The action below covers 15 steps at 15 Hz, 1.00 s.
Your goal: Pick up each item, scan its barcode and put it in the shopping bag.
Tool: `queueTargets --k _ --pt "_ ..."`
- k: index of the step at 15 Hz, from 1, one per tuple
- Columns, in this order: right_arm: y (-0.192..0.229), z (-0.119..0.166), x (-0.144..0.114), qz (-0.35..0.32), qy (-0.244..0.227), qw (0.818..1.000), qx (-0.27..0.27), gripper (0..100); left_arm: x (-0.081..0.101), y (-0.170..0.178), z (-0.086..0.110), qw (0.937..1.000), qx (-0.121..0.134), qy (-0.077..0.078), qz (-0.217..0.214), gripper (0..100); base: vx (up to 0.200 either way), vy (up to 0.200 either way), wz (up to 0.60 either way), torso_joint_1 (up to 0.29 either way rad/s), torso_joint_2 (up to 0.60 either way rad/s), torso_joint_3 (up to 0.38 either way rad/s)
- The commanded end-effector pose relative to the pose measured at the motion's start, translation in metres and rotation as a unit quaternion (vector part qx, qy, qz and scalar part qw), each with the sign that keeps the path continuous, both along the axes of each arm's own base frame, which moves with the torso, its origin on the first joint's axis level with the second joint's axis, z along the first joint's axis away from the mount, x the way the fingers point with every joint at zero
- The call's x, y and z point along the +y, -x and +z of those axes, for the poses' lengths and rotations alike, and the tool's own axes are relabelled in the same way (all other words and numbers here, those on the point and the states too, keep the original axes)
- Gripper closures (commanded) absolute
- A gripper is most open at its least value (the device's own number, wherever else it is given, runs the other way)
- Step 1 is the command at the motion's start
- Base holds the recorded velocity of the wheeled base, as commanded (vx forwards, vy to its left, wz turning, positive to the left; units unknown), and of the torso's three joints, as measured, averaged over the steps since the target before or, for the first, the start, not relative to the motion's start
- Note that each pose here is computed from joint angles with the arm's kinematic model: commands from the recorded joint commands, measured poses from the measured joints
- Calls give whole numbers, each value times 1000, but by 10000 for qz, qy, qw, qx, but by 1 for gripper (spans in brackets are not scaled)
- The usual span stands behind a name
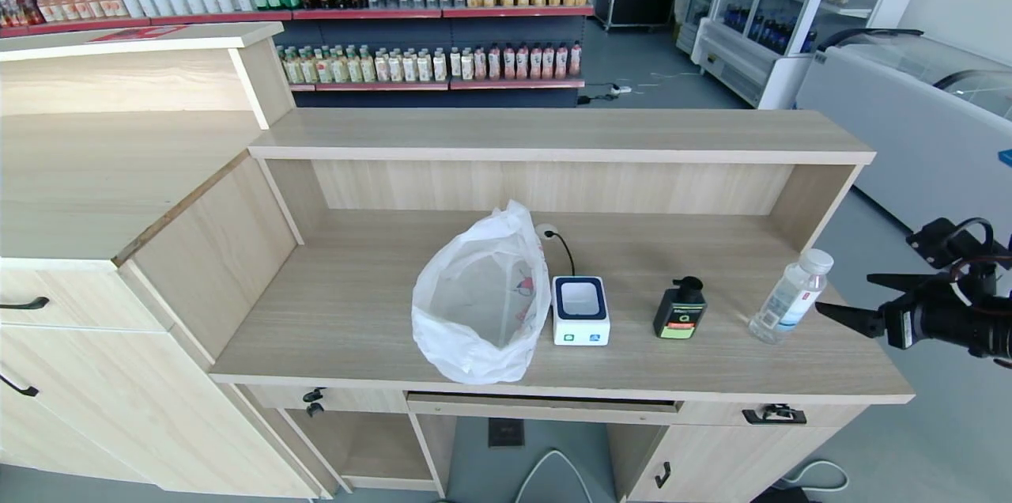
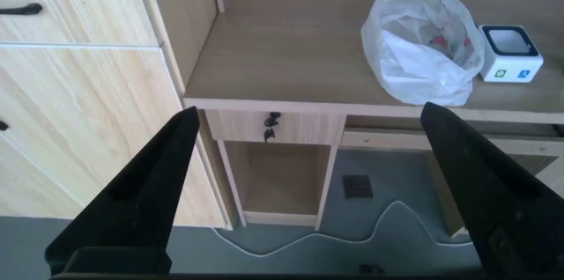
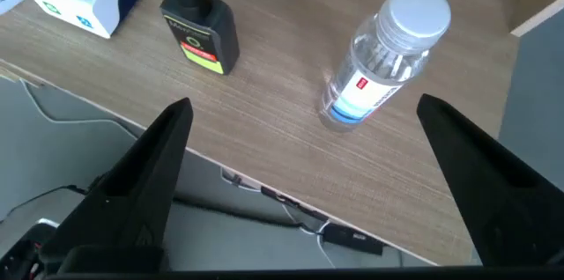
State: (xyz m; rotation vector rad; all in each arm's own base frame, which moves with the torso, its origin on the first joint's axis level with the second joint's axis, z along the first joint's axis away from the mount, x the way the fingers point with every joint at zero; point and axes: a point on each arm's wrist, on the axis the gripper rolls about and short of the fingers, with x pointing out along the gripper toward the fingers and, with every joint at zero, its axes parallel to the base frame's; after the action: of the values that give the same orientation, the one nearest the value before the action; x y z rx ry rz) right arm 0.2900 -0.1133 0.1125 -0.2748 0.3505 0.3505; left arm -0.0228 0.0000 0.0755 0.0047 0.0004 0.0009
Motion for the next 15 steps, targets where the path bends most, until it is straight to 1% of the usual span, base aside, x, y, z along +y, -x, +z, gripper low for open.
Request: queueTargets --k 1,4,5,7,9,15 --pt "-10 -29 -3 198 -167 9991 348 0 0 0 0 10000 -2 0 3 0 0 0 0 0 0 0" --pt "-25 -43 1 732 -115 9969 262 0 0 0 0 10000 -2 0 3 0 0 0 0 0 0 0" --pt "-34 -48 0 902 14 9958 136 0 0 0 0 10000 -2 0 3 0 0 0 0 0 0 0" --pt "-45 -55 -4 1014 151 9947 30 0 0 0 0 10000 -2 0 3 0 0 0 0 0 0 0" --pt "-53 -63 -4 1076 189 9940 34 0 0 0 0 10000 -2 0 3 0 0 0 0 0 0 0" --pt "-79 -78 14 1480 191 9888 16 0 0 0 0 10000 -2 0 3 0 0 0 0 0 0 0"
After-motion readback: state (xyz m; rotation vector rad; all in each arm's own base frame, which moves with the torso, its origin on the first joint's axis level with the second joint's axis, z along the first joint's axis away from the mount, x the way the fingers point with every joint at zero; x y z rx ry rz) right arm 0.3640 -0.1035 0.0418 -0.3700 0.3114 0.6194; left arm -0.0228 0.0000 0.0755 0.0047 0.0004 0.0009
